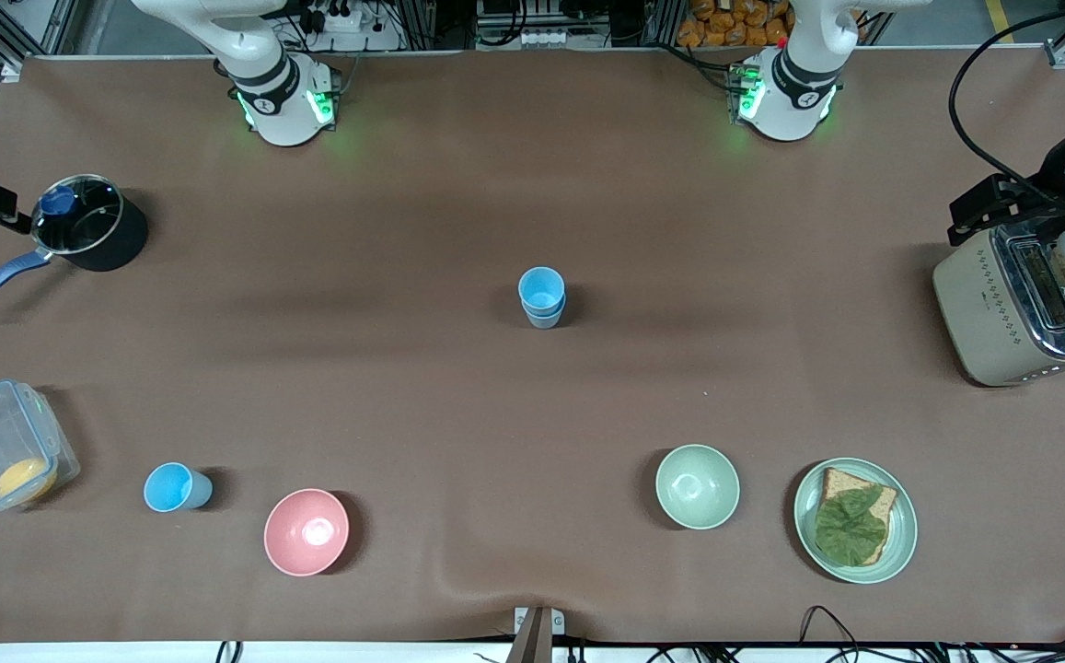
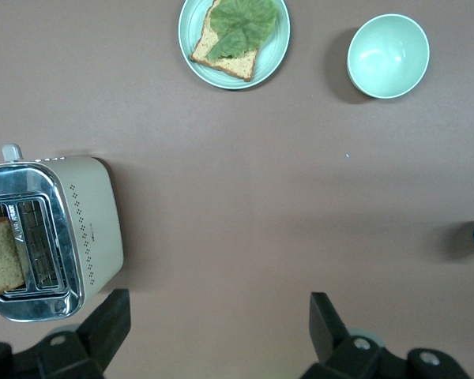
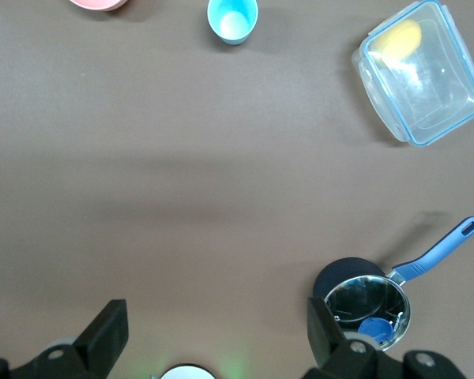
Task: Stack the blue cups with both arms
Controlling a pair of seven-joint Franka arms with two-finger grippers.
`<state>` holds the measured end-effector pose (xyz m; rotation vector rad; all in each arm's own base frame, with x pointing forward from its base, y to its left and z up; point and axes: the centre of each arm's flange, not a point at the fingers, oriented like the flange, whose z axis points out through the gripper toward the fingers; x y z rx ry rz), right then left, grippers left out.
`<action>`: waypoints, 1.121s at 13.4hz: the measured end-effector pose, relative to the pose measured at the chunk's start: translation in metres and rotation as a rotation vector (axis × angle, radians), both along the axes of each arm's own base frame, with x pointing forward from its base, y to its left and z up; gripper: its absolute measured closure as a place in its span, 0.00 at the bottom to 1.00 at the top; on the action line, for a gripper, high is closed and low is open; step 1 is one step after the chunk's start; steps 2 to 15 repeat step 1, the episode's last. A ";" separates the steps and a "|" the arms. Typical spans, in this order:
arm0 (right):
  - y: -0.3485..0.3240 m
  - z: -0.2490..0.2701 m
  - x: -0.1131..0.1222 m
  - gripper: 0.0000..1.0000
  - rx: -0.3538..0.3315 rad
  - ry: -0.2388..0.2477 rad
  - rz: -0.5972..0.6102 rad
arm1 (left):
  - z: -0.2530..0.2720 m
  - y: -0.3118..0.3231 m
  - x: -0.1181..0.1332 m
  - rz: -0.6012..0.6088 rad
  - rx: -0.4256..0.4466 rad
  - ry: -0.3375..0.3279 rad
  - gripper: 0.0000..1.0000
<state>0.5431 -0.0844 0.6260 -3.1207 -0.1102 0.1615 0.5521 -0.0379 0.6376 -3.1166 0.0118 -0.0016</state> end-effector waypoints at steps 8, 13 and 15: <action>0.002 -0.001 0.001 0.00 0.001 0.000 0.005 | 0.000 0.000 0.000 0.000 0.000 0.000 0.00; 0.002 -0.001 0.001 0.00 0.001 0.000 0.005 | 0.000 0.000 0.000 0.000 0.000 0.000 0.00; 0.002 -0.001 0.001 0.00 0.001 0.000 0.005 | 0.000 0.000 0.000 0.000 0.000 0.000 0.00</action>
